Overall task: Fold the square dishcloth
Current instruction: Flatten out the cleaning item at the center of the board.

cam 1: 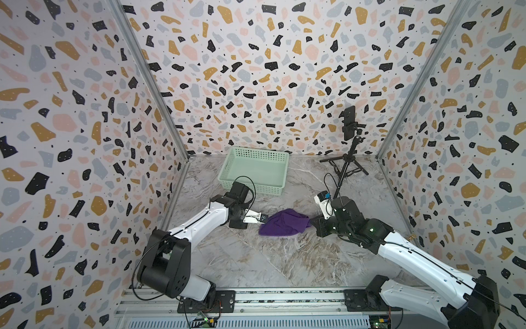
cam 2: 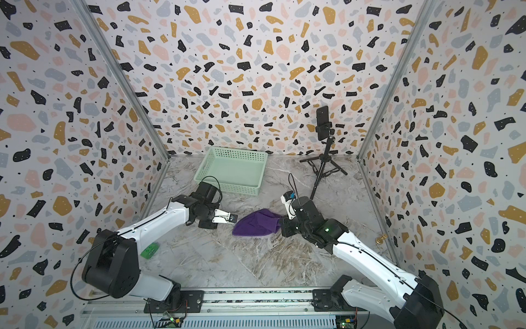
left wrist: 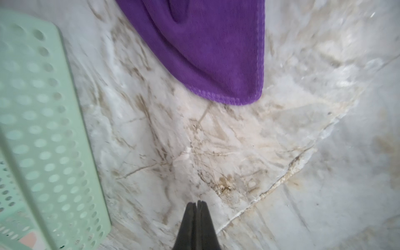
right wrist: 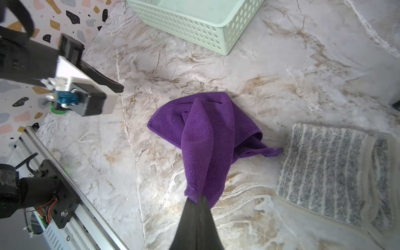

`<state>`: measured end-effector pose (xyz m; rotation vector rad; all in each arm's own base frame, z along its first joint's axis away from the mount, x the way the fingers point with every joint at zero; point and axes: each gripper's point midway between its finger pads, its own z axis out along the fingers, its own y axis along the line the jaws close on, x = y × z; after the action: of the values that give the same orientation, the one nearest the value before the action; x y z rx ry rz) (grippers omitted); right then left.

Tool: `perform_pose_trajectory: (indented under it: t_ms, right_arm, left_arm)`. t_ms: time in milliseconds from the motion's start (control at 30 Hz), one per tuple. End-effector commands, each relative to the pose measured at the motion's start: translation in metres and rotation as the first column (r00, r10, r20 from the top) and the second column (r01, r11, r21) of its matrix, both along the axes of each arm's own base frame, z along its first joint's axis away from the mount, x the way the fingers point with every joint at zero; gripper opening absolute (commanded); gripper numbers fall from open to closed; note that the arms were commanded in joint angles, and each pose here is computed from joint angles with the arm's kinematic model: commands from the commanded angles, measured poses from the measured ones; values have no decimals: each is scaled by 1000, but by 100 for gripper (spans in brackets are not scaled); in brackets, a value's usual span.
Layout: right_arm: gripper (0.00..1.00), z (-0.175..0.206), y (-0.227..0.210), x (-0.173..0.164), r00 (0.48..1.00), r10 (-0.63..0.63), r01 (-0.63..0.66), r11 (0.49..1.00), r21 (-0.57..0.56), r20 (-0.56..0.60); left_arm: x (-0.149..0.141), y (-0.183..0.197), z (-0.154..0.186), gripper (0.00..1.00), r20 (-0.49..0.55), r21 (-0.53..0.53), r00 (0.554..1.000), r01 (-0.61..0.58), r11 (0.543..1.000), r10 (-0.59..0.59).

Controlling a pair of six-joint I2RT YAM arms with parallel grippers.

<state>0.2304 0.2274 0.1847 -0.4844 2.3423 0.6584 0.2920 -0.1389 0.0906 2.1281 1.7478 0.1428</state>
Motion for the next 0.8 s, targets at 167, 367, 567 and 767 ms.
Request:
perform_pose_trajectory:
  t_ms: [167, 367, 567, 767]
  right_arm:
    - [0, 51, -14, 90, 986, -147, 149, 989, -18, 80]
    - [0, 16, -48, 146, 960, -277, 281, 952, -123, 52]
    - [0, -22, -62, 164, 950, -312, 309, 934, -179, 8]
    - [0, -25, -62, 161, 948, -318, 316, 937, -152, 9]
  left_arm:
    - [-71, -103, 2, 22, -54, -234, 982, 165, 958, -182]
    - [-37, -149, -20, 26, -90, -259, 992, 63, 964, -89]
    - [-23, -148, -65, 28, -168, -103, 983, 55, 993, -72]
    - [-32, -115, -83, 0, -218, 44, 971, 114, 992, -102]
